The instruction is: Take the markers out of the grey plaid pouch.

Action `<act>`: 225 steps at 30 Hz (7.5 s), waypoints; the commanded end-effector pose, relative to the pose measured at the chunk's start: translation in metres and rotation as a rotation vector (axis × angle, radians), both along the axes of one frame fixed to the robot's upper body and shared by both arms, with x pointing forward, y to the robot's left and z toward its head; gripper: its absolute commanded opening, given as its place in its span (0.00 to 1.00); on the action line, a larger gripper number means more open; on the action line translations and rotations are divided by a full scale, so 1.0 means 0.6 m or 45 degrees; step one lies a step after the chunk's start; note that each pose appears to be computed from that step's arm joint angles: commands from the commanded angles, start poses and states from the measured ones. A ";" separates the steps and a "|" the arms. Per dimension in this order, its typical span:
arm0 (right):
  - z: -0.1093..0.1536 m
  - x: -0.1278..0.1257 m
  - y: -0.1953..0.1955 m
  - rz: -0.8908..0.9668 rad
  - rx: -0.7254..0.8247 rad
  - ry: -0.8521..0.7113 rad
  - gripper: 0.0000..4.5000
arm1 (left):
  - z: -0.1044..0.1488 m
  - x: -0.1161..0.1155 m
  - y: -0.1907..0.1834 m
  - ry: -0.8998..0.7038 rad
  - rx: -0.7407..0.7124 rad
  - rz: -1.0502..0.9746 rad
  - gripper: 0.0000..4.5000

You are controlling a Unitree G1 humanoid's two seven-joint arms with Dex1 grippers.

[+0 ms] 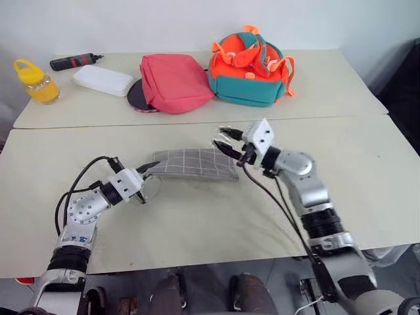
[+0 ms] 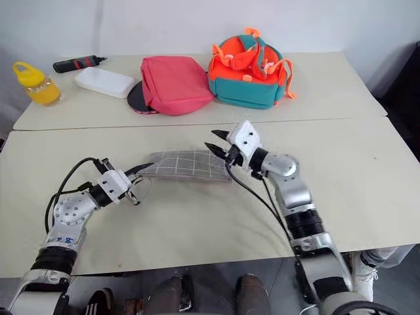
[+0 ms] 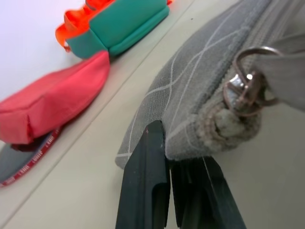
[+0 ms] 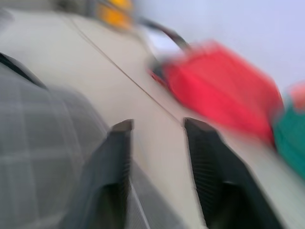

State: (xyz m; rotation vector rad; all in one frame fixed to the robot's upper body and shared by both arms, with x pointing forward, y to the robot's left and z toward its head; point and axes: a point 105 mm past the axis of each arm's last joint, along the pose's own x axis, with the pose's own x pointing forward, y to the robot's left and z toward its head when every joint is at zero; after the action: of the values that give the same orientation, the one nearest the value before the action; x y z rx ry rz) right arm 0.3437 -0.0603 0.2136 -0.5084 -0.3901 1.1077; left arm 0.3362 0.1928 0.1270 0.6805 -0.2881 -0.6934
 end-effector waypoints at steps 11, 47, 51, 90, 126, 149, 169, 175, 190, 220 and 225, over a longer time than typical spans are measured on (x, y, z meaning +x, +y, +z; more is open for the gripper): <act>-0.065 -0.027 0.016 0.030 -0.619 -0.536 0.57 | 0.046 -0.012 -0.037 0.121 -0.116 0.018 0.00; -0.017 0.002 -0.016 0.001 -0.326 -0.367 0.00 | 0.073 -0.070 -0.036 0.004 -0.195 -0.225 0.44; -0.017 -0.002 -0.017 0.029 -0.320 -0.355 0.00 | 0.065 -0.069 -0.045 -0.007 -0.166 -0.225 0.44; 0.037 -0.114 0.010 0.376 0.048 0.333 0.49 | 0.059 -0.014 -0.115 -0.242 0.044 -0.102 0.00; -0.049 -0.055 -0.012 0.114 -0.129 0.243 0.00 | 0.067 -0.033 -0.104 -0.188 -0.001 -0.161 0.00; -0.053 -0.005 -0.156 -0.110 -0.302 0.241 0.40 | 0.057 -0.048 -0.030 -0.103 -0.010 -0.180 0.00; 0.050 -0.055 0.005 0.144 0.123 0.102 0.03 | 0.049 -0.040 -0.064 -0.081 -0.039 -0.205 0.00; -0.022 -0.051 0.030 0.078 -0.151 -0.034 0.01 | 0.049 -0.039 -0.071 -0.087 -0.039 -0.207 0.00; -0.030 -0.035 0.023 0.009 -0.152 -0.030 0.01 | 0.039 -0.044 -0.087 -0.085 -0.015 -0.228 0.00; -0.066 0.027 -0.012 -0.210 -0.655 -0.451 0.55 | 0.069 -0.048 -0.123 -0.031 -0.144 -0.278 0.00; -0.067 0.028 -0.012 -0.218 -0.648 -0.447 0.91 | 0.073 -0.048 -0.121 -0.008 -0.194 -0.283 0.00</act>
State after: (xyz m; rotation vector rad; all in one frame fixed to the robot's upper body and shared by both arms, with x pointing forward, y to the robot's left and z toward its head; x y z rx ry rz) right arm 0.3571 -0.0631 0.1634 -1.1800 -0.3351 0.9897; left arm 0.3122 0.1222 0.1513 0.5266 -0.3405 -0.8738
